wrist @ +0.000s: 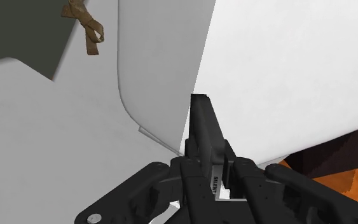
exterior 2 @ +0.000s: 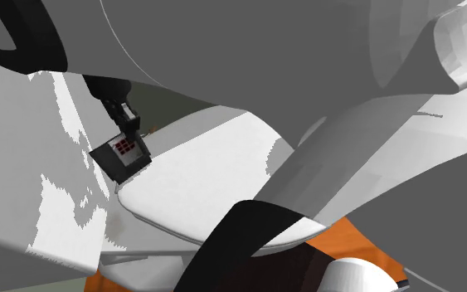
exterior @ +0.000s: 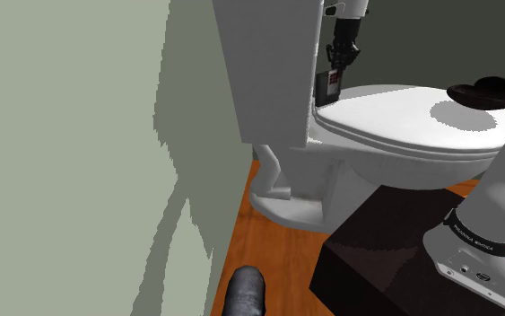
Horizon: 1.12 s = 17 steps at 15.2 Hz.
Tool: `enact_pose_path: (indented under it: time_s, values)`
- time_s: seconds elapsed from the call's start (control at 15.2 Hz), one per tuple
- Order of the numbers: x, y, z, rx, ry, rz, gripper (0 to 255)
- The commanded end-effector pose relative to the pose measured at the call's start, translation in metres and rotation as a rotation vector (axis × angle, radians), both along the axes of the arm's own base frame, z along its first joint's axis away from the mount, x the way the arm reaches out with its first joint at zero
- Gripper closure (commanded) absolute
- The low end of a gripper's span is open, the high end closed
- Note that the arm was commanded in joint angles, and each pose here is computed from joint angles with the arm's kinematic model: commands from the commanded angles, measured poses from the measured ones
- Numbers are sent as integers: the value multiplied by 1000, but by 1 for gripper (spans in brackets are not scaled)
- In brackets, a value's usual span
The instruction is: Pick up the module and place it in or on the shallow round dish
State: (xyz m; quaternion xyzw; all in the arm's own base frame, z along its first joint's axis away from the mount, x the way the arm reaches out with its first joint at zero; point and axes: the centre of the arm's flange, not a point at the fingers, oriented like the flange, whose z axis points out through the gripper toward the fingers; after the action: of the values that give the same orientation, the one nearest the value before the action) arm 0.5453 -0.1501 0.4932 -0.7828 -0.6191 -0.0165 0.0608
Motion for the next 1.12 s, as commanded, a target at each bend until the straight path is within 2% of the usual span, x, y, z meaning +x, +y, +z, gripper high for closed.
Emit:
enact_pose_path:
  time_s: [0.0,1.06]
  values:
    - [7,13,12,0,-17,14,255]
    - [7,13,96,0,-17,14,255]
